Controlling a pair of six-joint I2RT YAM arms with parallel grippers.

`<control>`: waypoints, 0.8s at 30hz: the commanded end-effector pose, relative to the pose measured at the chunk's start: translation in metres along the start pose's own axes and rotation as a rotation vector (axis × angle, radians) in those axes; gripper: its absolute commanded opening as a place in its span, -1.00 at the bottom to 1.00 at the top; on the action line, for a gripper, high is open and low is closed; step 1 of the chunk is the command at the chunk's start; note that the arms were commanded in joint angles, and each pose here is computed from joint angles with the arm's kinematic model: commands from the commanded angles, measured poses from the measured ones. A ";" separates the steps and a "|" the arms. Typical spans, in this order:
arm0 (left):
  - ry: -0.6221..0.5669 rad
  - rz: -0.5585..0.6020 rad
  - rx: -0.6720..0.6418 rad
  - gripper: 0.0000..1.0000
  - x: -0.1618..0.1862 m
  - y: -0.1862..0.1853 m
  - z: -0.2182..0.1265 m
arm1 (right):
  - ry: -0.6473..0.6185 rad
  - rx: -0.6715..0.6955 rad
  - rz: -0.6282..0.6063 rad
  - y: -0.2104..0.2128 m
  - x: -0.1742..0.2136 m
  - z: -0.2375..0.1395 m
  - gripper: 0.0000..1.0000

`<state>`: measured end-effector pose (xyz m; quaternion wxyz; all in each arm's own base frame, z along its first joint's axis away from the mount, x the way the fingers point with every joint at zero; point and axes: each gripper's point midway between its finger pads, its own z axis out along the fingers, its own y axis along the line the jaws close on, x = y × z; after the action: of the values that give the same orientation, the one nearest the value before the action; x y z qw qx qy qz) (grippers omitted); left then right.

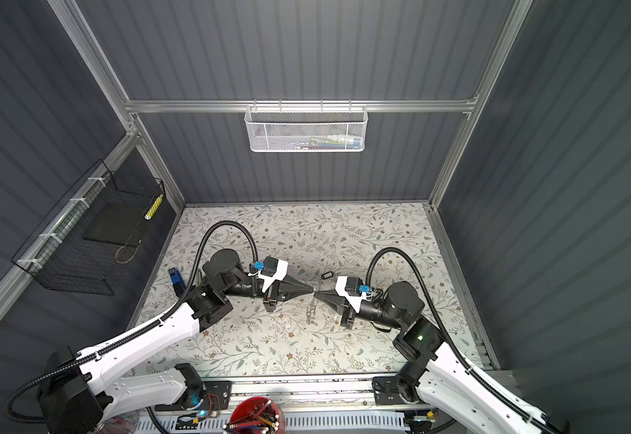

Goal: Put the keys on the keyring

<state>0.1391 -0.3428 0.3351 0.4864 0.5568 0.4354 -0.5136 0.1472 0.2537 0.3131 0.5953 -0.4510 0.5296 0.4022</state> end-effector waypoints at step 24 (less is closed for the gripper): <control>0.481 0.291 -0.136 -0.28 0.026 0.011 -0.017 | 0.319 -0.003 0.016 0.000 0.031 -0.009 -1.00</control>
<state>0.1562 -0.3313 0.3184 0.4899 0.6607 0.4832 -0.2998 0.1502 0.2454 0.2737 0.4975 -0.4991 0.6249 0.3360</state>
